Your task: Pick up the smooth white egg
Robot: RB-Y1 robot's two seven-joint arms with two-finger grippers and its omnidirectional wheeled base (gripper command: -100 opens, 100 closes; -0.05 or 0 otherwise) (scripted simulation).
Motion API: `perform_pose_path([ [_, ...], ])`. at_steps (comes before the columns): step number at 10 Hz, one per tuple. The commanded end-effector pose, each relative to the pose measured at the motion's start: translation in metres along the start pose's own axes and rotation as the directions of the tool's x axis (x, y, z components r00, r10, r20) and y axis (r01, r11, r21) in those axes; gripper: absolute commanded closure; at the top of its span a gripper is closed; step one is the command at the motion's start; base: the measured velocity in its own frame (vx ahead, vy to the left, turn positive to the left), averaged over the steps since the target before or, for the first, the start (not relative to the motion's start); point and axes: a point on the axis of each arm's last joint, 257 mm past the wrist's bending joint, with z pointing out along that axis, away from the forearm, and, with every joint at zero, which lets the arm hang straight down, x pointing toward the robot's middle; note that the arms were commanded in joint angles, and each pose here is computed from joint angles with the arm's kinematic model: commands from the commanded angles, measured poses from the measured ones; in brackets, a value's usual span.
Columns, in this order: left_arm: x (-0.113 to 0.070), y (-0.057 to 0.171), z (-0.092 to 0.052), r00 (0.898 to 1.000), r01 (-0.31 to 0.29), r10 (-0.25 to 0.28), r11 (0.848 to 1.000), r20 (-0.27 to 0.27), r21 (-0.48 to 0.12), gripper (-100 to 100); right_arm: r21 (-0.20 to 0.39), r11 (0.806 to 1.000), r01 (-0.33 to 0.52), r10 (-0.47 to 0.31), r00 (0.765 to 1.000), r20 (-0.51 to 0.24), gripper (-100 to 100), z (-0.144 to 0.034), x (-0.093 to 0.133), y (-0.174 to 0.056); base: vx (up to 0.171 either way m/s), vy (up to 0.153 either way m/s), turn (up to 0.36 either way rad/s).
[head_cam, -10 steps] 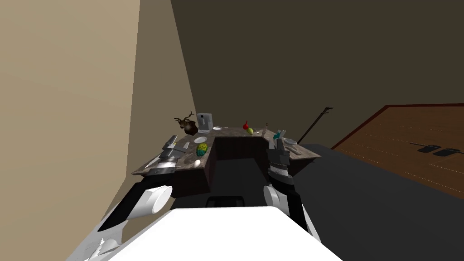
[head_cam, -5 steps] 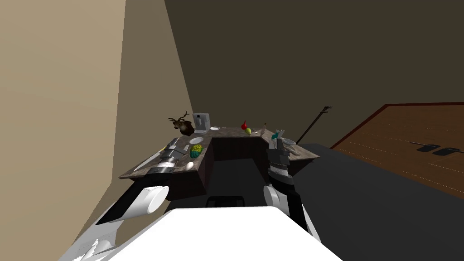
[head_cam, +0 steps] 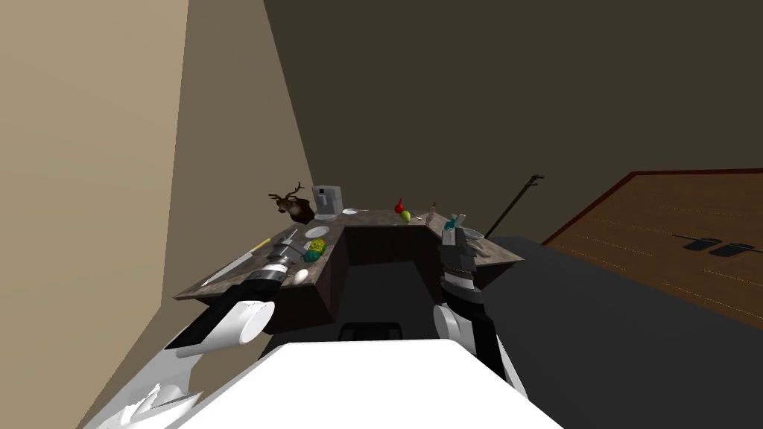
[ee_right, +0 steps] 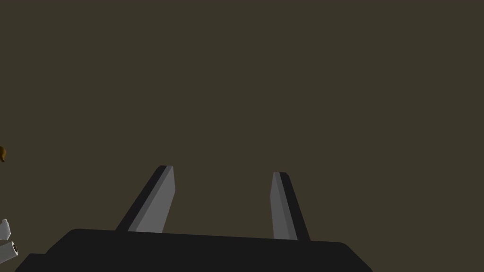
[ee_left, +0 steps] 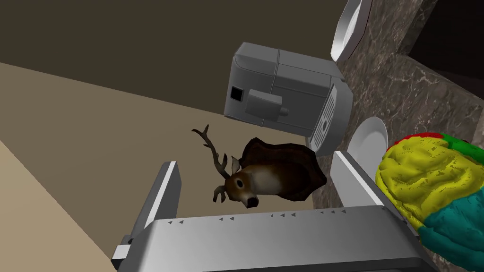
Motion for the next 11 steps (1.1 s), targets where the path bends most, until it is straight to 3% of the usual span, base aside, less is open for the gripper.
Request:
perform_pose_path([
  [1, -0.014, 0.019, 0.002, 1.0, 0.023, -0.022, 0.997, 0.018, -0.069, -100, 0.0, 1.0, 0.0, 0.0, 1.0, 0.0, 0, 0.0, 0.0, 0.0, 0.057, -0.133, -0.01],
  [6, -0.035, 0.049, 0.005, 0.997, 0.056, -0.046, 0.98, 0.057, -0.189, -100, 0.0, 1.0, 0.0, 0.0, 1.0, 0.0, 0, 0.0, 0.0, 0.0, 0.016, -0.071, 0.002],
  [10, -0.056, 0.072, 0.006, 0.993, 0.093, -0.067, 0.953, 0.101, -0.287, -100, 0.0, 1.0, 0.0, 0.0, 1.0, 0.0, 0, 0.0, 0.0, 0.0, 0.019, -0.064, 0.005],
  [11, -0.068, 0.081, 0.007, 0.989, 0.114, -0.076, 0.938, 0.124, -0.326, -100, 0.0, 1.0, 0.0, 0.0, 1.0, 0.0, 0, 0.0, 0.0, 0.0, 0.017, -0.051, 0.007],
])
